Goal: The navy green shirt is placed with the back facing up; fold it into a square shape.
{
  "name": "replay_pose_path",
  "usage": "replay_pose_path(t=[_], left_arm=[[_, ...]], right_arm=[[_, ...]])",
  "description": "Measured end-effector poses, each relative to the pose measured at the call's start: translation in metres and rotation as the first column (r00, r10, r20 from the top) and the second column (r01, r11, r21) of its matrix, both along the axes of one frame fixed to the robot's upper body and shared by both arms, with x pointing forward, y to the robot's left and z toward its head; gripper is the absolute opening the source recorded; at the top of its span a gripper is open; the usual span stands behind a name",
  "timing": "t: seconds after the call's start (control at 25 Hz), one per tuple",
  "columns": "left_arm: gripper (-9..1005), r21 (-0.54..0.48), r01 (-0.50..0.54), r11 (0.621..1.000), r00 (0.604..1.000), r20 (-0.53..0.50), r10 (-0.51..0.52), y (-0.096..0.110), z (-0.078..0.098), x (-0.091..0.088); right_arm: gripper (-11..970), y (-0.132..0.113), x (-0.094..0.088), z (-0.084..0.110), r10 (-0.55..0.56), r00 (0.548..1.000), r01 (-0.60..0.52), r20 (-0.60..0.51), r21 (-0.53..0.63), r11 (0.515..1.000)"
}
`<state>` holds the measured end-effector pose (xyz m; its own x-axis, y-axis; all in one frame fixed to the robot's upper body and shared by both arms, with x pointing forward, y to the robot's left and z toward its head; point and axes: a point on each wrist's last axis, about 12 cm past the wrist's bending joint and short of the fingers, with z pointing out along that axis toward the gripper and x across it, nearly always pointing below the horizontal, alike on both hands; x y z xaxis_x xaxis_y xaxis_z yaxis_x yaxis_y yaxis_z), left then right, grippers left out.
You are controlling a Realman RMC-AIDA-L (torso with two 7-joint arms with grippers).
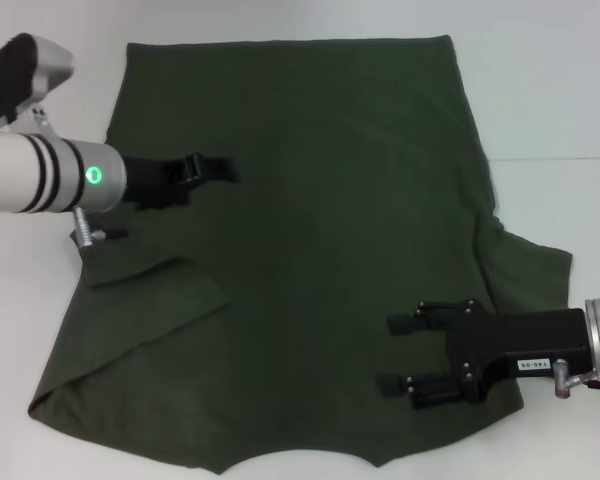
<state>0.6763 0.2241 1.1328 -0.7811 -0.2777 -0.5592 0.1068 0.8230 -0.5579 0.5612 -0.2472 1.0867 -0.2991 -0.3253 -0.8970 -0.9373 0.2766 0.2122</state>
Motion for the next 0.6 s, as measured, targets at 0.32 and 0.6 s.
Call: replay_pose_path(t=[0.32, 0.6], left_arm=[[875, -0.140, -0.159, 0.977, 0.987, -0.023, 0.158, 0.057, -0.017, -0.020], [872, -0.220, -0.311, 0.924, 0.949, -0.026, 0.314, 0.110, -0.043, -0.053]], right_arm=[[898, 0.000, -0.001, -0.002, -0.003, 1.000, 0.003, -0.010, 0.002, 1.000], [898, 0.000, -0.002, -0.003, 0.001, 1.000, -0.001, -0.013, -0.005, 1.000]])
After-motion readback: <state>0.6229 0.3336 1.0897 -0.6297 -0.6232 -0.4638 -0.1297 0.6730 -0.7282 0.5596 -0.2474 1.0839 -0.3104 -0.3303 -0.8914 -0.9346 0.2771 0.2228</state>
